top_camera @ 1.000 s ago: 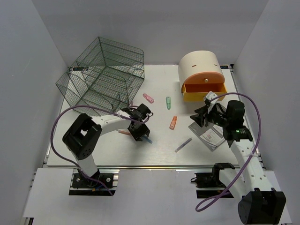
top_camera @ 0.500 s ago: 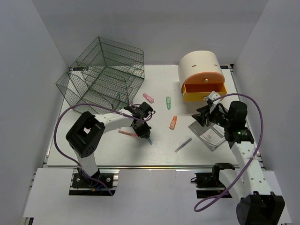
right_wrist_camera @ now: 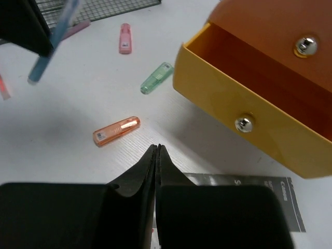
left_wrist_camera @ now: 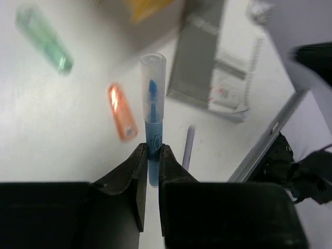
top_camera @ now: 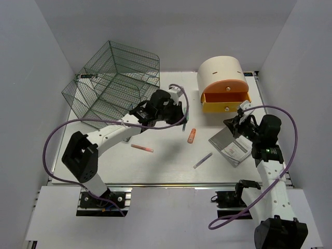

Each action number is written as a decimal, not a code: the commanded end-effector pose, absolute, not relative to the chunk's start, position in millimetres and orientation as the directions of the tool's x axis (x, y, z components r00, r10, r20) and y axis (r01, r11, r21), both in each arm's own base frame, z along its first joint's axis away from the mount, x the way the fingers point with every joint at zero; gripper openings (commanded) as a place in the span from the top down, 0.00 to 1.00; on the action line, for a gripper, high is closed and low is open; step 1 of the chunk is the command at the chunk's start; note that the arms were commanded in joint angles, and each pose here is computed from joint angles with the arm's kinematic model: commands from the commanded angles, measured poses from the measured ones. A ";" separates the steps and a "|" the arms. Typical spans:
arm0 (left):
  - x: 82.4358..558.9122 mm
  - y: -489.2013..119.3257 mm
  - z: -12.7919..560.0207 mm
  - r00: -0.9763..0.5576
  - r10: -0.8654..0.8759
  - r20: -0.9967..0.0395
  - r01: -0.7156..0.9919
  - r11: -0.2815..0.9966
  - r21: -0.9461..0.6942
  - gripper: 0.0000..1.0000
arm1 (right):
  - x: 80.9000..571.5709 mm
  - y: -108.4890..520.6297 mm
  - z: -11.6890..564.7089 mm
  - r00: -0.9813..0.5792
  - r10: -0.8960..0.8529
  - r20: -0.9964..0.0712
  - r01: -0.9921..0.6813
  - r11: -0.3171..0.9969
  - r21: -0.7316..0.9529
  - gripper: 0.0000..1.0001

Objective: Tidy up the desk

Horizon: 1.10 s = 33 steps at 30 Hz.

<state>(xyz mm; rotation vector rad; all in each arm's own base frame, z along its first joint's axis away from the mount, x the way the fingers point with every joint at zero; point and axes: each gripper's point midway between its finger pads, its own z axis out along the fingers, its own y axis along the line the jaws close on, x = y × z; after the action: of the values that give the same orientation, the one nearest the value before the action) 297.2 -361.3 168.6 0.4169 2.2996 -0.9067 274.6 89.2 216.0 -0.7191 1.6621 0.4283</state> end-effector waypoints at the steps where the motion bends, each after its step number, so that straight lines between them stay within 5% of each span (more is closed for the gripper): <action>1: 307.2 -397.9 274.9 -0.303 0.112 -0.946 0.873 0.430 -0.229 1.00 | 288.2 70.4 227.1 -0.074 -0.227 -0.971 -0.588 0.796 -0.142 1.00; 9: 347.7 -439.9 326.4 0.164 0.183 -0.969 0.943 0.261 0.208 1.00 | 293.7 50.8 221.8 -0.103 -0.235 -0.966 -0.541 0.828 -0.144 1.00; 18: 375.9 -481.6 338.5 0.456 0.135 -0.880 0.871 0.136 0.473 1.00 | 292.5 41.6 219.8 -0.112 -0.217 -0.970 -0.532 0.837 -0.126 1.00; 33: 392.2 -510.8 293.5 0.511 0.104 -0.853 0.841 0.147 0.521 1.00 | 286.8 36.4 224.9 -0.091 -0.188 -0.978 -0.532 0.839 -0.112 1.00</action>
<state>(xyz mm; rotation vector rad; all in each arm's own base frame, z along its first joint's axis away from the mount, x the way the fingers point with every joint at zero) 391.8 -505.1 281.4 1.3466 0.9662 -0.6698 287.5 34.7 212.4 -0.5467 1.7235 0.3181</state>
